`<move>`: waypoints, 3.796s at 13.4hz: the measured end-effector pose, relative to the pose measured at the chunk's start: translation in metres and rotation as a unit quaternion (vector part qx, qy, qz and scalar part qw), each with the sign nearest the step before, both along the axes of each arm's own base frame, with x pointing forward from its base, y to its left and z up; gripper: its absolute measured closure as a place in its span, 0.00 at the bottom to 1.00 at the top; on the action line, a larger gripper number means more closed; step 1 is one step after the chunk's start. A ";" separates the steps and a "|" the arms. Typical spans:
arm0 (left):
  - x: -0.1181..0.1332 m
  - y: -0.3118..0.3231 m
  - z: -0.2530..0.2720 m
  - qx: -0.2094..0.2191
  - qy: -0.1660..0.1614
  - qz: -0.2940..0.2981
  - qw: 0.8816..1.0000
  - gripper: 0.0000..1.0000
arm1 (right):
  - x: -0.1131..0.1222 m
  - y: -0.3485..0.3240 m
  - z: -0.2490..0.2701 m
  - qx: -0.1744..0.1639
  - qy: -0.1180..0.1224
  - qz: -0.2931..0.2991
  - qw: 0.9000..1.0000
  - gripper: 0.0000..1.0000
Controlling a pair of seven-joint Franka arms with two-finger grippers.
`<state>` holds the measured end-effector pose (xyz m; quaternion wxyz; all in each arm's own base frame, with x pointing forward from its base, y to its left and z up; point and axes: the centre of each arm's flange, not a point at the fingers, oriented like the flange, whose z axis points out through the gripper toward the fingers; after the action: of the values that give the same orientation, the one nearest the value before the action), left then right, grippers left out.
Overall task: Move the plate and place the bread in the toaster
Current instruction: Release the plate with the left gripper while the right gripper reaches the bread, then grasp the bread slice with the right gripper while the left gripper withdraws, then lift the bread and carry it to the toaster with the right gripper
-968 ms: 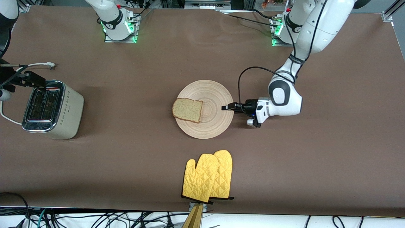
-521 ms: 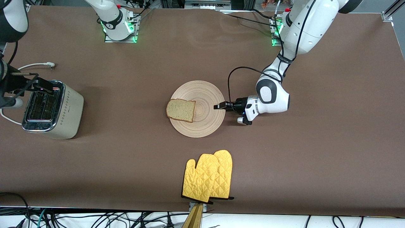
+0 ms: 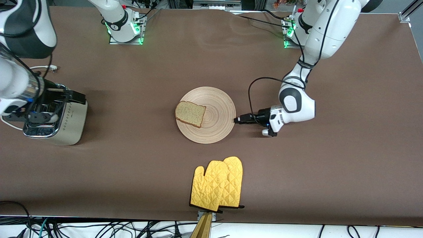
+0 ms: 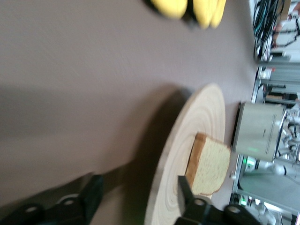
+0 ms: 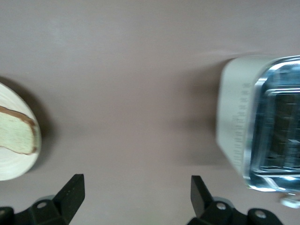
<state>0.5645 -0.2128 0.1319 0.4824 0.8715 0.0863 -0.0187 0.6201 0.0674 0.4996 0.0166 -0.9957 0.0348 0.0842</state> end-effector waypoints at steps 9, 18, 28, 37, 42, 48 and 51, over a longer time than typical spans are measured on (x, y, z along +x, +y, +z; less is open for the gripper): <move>0.011 0.219 0.107 0.137 -0.008 0.021 0.990 0.00 | -0.023 0.182 -0.171 0.017 -0.014 -0.143 0.989 0.00; -0.009 0.205 0.279 0.380 0.014 -0.065 0.923 0.00 | -0.055 0.256 -0.260 0.018 -0.006 -0.178 0.984 0.00; -0.013 0.227 0.398 0.514 0.055 -0.094 0.851 0.00 | -0.077 0.283 -0.281 0.014 0.020 -0.159 0.987 0.00; -0.011 0.224 0.390 0.501 0.066 -0.091 0.858 0.00 | -0.082 0.283 -0.281 0.003 0.037 -0.153 0.988 0.59; -0.011 0.224 0.389 0.501 0.067 -0.092 0.858 0.00 | -0.078 0.298 -0.260 0.008 0.035 -0.140 0.989 0.93; -0.010 0.224 0.387 0.500 0.069 -0.093 0.858 0.00 | -0.039 0.279 -0.165 -0.054 0.039 -0.097 0.993 0.94; -0.010 0.224 0.385 0.500 0.072 -0.094 0.858 0.00 | -0.004 0.213 -0.105 -0.053 0.050 -0.079 0.994 0.94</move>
<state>0.5541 0.0115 0.5165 -0.0293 0.9956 0.0363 -0.0814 0.6161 0.2801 0.3946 -0.0309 -0.9838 0.1190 0.1302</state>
